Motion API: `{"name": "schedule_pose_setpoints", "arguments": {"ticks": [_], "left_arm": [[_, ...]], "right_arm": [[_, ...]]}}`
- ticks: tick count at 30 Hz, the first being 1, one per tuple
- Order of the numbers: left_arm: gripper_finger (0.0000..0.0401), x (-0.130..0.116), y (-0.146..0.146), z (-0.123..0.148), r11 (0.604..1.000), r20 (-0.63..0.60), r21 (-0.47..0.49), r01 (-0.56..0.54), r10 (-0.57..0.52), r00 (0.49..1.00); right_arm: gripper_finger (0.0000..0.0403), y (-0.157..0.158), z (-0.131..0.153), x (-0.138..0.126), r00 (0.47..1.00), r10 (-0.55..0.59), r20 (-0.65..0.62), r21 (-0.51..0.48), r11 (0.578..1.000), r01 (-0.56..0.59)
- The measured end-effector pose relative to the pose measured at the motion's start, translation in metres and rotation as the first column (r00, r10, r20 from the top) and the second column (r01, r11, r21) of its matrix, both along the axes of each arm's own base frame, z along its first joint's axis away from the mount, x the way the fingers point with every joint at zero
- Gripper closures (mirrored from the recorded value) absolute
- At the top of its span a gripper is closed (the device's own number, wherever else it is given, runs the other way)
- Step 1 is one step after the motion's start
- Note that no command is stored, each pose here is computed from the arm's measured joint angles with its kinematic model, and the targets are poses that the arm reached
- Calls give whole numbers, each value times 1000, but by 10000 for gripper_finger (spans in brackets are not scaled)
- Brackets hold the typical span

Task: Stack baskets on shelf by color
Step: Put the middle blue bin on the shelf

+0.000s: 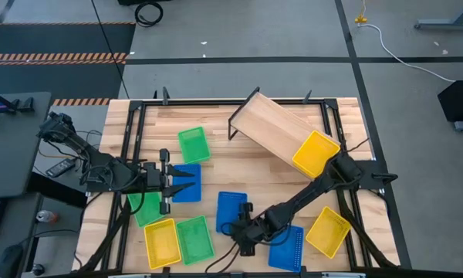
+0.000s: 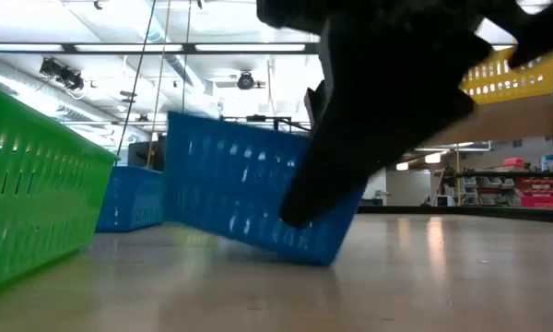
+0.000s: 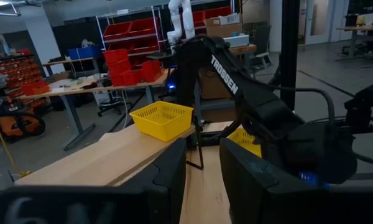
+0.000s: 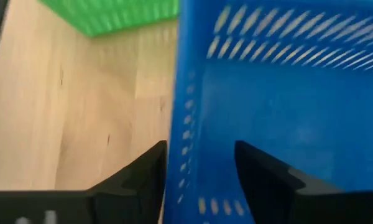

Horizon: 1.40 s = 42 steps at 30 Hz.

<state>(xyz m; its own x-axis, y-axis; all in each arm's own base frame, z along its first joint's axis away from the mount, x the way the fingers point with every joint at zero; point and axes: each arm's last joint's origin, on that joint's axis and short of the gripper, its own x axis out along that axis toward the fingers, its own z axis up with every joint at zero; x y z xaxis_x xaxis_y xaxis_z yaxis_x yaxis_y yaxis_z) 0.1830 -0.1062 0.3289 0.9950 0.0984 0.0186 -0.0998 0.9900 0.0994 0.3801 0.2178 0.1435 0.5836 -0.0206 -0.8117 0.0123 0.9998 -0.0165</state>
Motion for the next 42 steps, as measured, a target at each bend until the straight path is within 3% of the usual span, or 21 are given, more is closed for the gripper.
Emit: {"name": "schedule_pose_setpoints", "arguments": {"ticks": [3, 7, 9, 15, 30, 42], "left_arm": [[296, 0, 0, 0, 1000, 0, 0, 0, 0, 1000], [296, 0, 0, 0, 1000, 0, 0, 0, 0, 1000], [296, 0, 0, 0, 1000, 0, 0, 0, 0, 1000], [296, 0, 0, 0, 1000, 0, 0, 0, 0, 1000], [296, 0, 0, 0, 1000, 0, 4, 0, 0, 1000], [296, 0, 0, 0, 1000, -1, 11, 0, 0, 1000]], "right_arm": [[263, -3, 11, 0, 1000, 0, 24, 4, 1000, -1], [362, -8, 23, -2, 1000, -4, 28, 5, 1000, 4], [386, -13, 31, -5, 1000, -6, 12, -3, 1000, 6], [379, -30, 60, -18, 998, -62, -24, -38, 997, 61], [388, -92, 172, -65, 969, -180, 168, -100, 975, 198], [388, -132, 221, -113, 920, -289, 263, -155, 929, 336]]}}
